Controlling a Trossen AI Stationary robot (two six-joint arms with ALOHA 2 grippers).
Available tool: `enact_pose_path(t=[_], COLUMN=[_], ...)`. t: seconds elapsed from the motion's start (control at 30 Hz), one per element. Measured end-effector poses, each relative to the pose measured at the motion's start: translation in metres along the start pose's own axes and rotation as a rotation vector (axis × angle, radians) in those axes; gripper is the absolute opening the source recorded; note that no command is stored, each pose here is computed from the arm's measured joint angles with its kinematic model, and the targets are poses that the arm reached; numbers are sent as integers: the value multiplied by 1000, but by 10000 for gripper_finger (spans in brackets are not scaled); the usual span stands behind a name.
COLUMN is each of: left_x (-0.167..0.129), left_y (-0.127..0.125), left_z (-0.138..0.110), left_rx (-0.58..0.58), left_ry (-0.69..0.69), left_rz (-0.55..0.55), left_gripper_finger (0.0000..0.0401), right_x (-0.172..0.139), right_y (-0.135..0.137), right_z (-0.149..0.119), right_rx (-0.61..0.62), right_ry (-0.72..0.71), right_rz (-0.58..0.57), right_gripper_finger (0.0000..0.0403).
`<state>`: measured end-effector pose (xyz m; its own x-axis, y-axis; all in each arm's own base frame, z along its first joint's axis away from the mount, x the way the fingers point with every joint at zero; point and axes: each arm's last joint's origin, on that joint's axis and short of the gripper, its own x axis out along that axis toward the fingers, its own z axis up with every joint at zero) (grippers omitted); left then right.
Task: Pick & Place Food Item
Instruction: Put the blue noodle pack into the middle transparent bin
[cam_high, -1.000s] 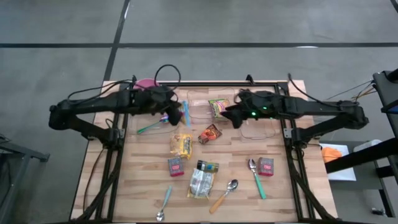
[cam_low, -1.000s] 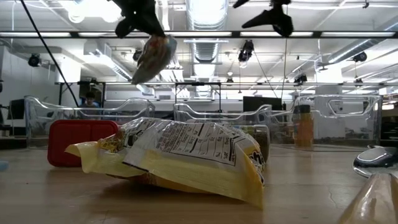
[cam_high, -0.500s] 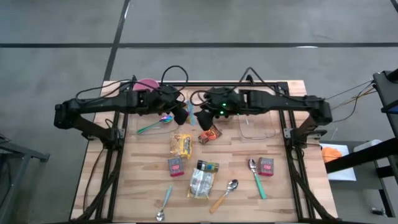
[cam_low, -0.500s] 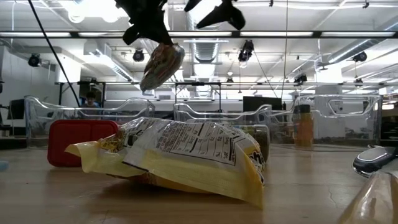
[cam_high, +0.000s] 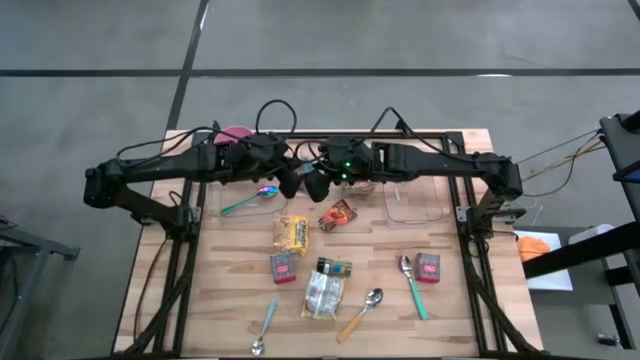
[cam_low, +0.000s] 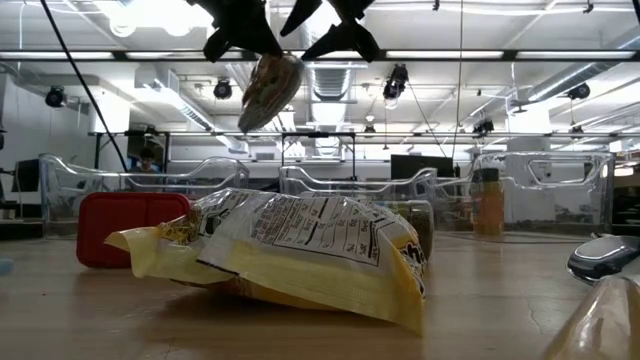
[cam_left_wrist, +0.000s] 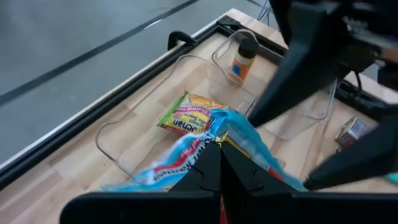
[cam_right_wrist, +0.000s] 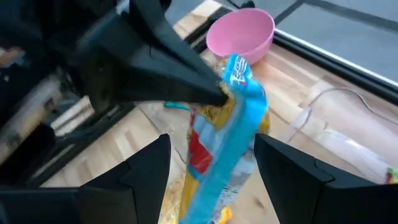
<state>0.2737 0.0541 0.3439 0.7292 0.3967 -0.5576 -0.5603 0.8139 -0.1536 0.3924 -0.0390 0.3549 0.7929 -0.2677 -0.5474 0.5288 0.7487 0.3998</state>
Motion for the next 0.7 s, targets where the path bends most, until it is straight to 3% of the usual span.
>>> enact_pose_path(t=[0.27, 0.47, 0.7], left_x=[-1, -13, -20], left_y=[-1, 5, 2], left_z=[-1, -1, 4], left_rx=[99, 122, 128], left_ry=[15, 27, -10], left_rz=[-39, -33, -143], left_gripper_finger=[0, 0, 0], right_x=[2, -22, -24], right_y=[0, 2, -2], right_z=[-4, -2, 5], right_rx=[-5, -19, -15], right_ry=[33, 26, 2], right_rz=[10, -6, 14], right_gripper_finger=[228, 228, 228])
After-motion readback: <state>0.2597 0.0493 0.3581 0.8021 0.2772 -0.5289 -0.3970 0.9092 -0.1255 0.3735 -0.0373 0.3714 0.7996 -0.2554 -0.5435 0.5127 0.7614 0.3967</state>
